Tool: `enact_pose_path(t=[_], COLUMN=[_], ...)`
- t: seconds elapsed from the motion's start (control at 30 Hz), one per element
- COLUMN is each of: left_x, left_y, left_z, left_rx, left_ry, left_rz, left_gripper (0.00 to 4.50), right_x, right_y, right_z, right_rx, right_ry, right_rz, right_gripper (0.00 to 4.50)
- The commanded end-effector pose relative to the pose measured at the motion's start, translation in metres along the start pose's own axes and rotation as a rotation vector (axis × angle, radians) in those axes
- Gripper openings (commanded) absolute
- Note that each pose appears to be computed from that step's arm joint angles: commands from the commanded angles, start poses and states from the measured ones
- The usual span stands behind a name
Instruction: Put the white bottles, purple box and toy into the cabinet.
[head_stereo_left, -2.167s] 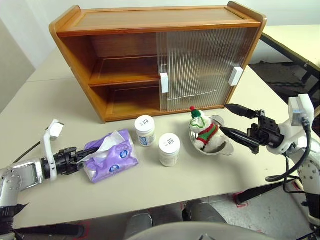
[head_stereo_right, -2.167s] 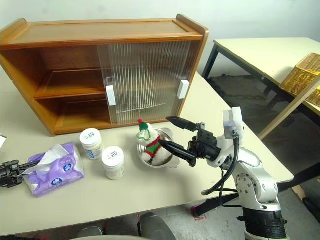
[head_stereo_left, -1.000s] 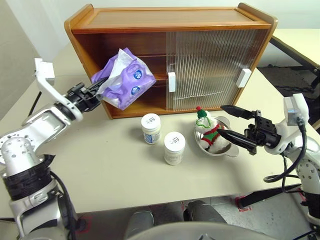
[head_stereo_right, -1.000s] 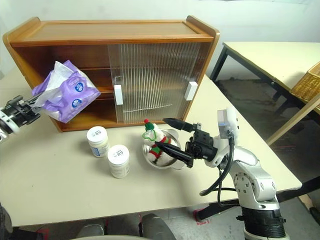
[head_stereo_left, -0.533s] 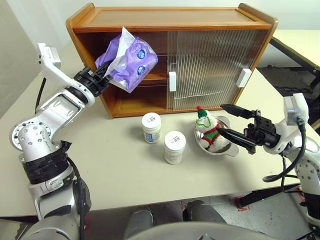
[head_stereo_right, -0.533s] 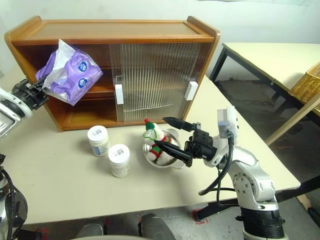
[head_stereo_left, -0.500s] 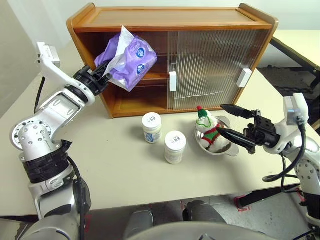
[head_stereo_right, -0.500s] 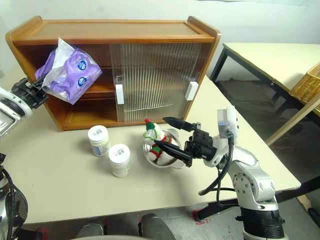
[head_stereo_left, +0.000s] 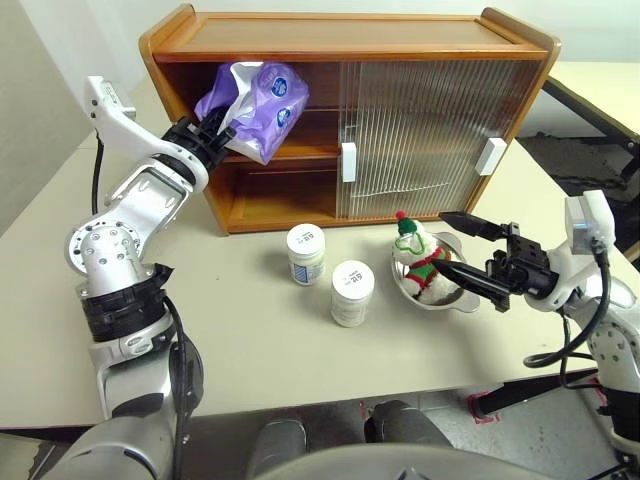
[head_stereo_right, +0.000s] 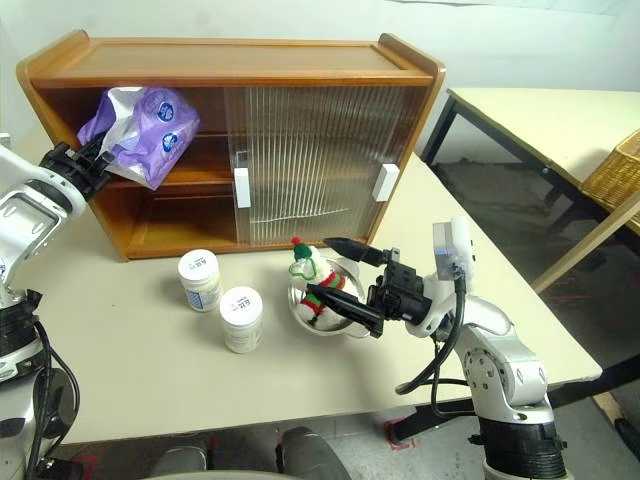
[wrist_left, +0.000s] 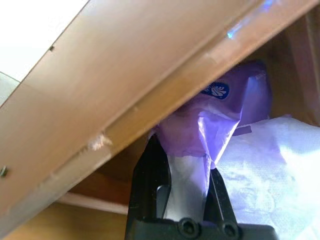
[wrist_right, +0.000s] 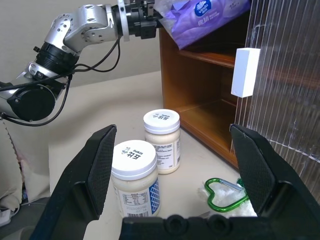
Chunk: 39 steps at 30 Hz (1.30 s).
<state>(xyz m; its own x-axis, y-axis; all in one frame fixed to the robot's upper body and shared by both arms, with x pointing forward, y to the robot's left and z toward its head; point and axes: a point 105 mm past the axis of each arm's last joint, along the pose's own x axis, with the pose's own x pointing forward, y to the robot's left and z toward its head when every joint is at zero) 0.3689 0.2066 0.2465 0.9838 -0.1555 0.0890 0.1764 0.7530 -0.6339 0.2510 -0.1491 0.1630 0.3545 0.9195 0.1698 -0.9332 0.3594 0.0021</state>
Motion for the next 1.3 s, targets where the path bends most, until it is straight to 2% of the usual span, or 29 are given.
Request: enact_pose_path(t=[0.03,0.13,0.2,0.23,0.53,0.8,1.07,1.27,1.3], left_x=[0.008,0.012,0.014,0.014,0.014,0.003,-0.027,-0.045,-0.047], left_y=[-0.008,-0.011,-0.012,-0.013,-0.013,-0.009,-0.012,-0.009,-0.011], left_z=[-0.009,-0.008,-0.009,-0.009,-0.005,-0.004,-0.025,-0.037,-0.037], left_rx=[-0.009,-0.014,-0.023,-0.024,-0.018,0.078,0.42,0.533,0.536], left_ry=[0.012,0.002,-0.001,0.0,-0.04,-0.035,0.109,0.183,0.18], left_rz=[-0.023,-0.024,-0.029,-0.036,-0.052,-0.059,-0.168,-0.262,-0.286], left_gripper=[0.23,0.23,0.96,1.12,4.38,4.44,4.44,4.44,4.27], right_x=[0.0,0.0,0.001,0.001,0.006,0.008,0.01,0.009,0.008], right_y=[0.002,0.003,0.003,0.003,0.004,0.005,0.003,0.001,0.001], right_z=[-0.001,-0.001,0.001,0.001,0.002,0.001,0.004,0.002,0.001], right_rx=[-0.01,-0.009,-0.008,-0.008,-0.007,-0.001,-0.003,0.0,0.001], right_ry=[0.0,-0.002,-0.006,-0.005,-0.007,0.0,-0.012,0.0,0.0], right_rz=[0.01,0.009,0.009,0.011,0.018,0.028,0.03,0.036,0.037], right_gripper=[4.5,4.5,4.5,4.5,4.5,4.5,4.5,4.5,4.5])
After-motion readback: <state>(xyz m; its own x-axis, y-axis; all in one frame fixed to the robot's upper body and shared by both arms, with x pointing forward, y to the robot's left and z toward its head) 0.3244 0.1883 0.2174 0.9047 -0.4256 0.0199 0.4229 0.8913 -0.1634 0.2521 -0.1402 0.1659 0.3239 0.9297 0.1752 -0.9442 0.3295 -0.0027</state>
